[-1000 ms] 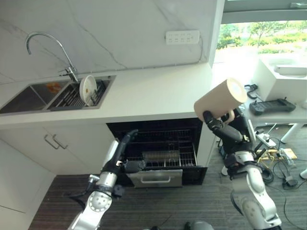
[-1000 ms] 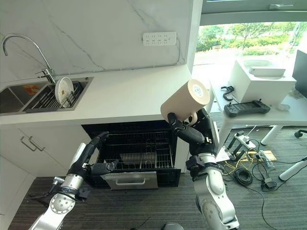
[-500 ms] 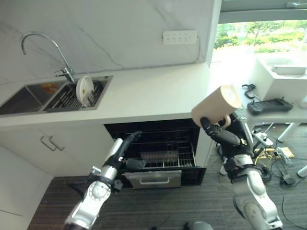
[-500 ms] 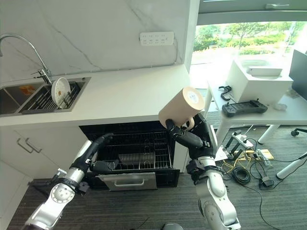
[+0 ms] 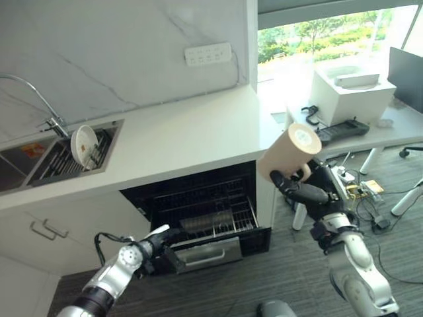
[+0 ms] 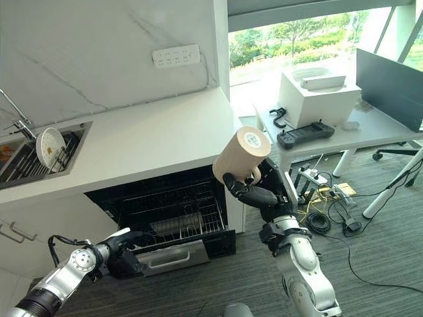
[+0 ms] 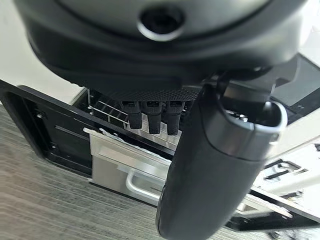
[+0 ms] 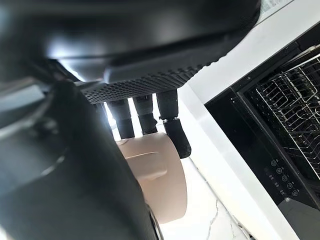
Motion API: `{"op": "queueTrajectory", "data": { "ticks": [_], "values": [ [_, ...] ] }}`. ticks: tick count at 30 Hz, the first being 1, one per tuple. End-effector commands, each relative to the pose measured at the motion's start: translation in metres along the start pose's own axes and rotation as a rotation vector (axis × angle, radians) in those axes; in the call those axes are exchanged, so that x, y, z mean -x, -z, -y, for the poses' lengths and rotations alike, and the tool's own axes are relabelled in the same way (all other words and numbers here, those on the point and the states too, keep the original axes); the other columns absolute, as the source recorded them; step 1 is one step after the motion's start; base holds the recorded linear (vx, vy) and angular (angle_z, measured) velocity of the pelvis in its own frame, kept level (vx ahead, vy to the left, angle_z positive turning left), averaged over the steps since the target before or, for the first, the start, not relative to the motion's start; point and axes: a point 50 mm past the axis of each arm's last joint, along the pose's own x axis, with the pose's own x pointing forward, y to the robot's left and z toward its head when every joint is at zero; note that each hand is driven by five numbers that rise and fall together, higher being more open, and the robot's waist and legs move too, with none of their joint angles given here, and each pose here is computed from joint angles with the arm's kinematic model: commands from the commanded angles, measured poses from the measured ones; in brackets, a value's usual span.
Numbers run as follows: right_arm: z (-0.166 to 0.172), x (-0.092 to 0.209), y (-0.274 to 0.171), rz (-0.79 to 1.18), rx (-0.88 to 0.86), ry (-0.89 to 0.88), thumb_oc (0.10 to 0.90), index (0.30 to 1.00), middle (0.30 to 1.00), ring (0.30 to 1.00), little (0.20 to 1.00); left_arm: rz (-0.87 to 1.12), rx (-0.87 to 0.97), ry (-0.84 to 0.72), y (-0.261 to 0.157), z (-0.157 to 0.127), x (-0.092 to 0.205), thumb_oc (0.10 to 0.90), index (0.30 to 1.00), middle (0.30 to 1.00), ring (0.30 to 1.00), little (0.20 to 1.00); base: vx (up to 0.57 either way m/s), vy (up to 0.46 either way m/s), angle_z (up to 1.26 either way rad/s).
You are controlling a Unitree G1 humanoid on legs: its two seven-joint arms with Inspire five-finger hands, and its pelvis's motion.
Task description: Place the dishes in the dishwasher.
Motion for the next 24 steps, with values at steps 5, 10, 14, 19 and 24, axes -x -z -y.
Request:
{"op": "queueTrajectory", "data": {
  "ticks": [5, 10, 14, 19, 24],
  "values": [
    [-0.023, -0.021, -0.056, 0.285, -0.003, -0.151, 0.400, 0.300, 0.300, 0.300, 0.300, 0.053, -0.068, -0.211, -0.017, -0.046, 0.000, 0.800, 0.900, 0.900, 0.900, 0.900, 0.03, 0.013, -0.07],
    [-0.022, -0.019, -0.055, 0.268, 0.002, -0.157, 0.400, 0.300, 0.300, 0.300, 0.300, 0.014, -0.088, -0.254, -0.008, -0.038, -0.006, 0.800, 0.900, 0.900, 0.900, 0.900, 0.02, 0.003, -0.11],
    [-0.024, -0.019, -0.054, 0.255, -0.004, -0.170, 0.400, 0.300, 0.300, 0.300, 0.300, -0.052, -0.196, -0.239, 0.002, -0.018, -0.016, 0.800, 0.900, 0.900, 0.900, 0.900, 0.00, -0.009, -0.04],
    [-0.029, -0.020, -0.054, 0.242, -0.015, -0.189, 0.400, 0.300, 0.300, 0.300, 0.300, -0.061, -0.231, 0.058, 0.004, 0.022, -0.027, 0.800, 0.900, 0.900, 0.900, 0.900, 0.00, -0.004, -0.03],
    [-0.032, -0.022, -0.053, 0.240, -0.014, -0.198, 0.400, 0.300, 0.300, 0.300, 0.300, -0.089, -0.237, 0.468, 0.005, 0.070, -0.024, 0.800, 0.900, 0.900, 0.900, 0.900, -0.01, -0.001, -0.10]
  ]
}}
